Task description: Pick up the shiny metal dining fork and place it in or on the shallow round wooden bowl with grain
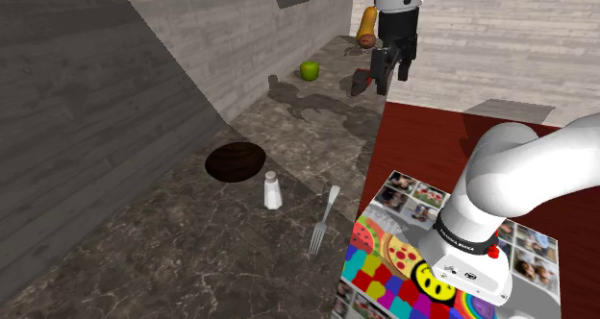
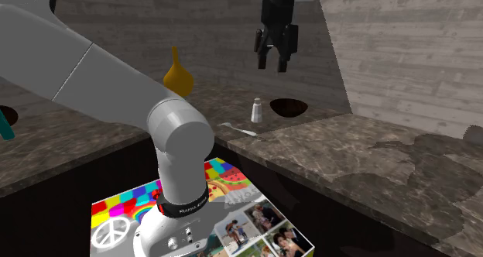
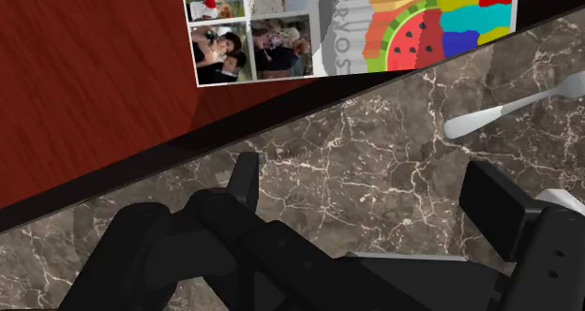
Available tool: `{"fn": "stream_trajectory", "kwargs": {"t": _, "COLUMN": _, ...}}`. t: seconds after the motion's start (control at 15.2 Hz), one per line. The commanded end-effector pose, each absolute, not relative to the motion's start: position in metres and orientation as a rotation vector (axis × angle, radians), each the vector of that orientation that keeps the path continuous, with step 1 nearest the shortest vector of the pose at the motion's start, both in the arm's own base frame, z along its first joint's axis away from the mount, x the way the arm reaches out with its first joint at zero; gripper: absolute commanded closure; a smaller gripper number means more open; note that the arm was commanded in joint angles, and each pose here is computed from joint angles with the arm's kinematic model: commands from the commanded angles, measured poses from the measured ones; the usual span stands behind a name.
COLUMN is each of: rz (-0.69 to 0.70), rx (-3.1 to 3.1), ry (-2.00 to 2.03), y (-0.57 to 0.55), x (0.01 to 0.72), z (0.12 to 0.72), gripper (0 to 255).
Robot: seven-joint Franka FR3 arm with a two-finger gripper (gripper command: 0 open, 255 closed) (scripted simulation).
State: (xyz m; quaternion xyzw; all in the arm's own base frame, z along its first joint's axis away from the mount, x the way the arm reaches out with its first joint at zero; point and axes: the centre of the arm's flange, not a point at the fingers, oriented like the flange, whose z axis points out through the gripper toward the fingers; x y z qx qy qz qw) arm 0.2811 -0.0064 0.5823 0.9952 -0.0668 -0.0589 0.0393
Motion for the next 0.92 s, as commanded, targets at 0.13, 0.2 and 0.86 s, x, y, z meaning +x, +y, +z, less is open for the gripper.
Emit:
{"fn": "stream_trajectory", "kwargs": {"t": 0.13, "rz": -0.153, "rx": 3.038, "ry": -0.338, "y": 0.011, "x": 0.270, "z": 0.565, "gripper": 0}}
{"fn": "stream_trajectory", "kwargs": {"t": 0.2, "rz": -0.139, "rx": 3.030, "ry": -0.404, "y": 0.020, "x": 0.265, "z": 0.556, "gripper": 0}}
{"fn": "stream_trajectory", "kwargs": {"t": 0.86, "rz": 0.004, "rx": 2.866, "ry": -1.050, "y": 0.114, "x": 0.242, "z": 0.463, "gripper": 0}}
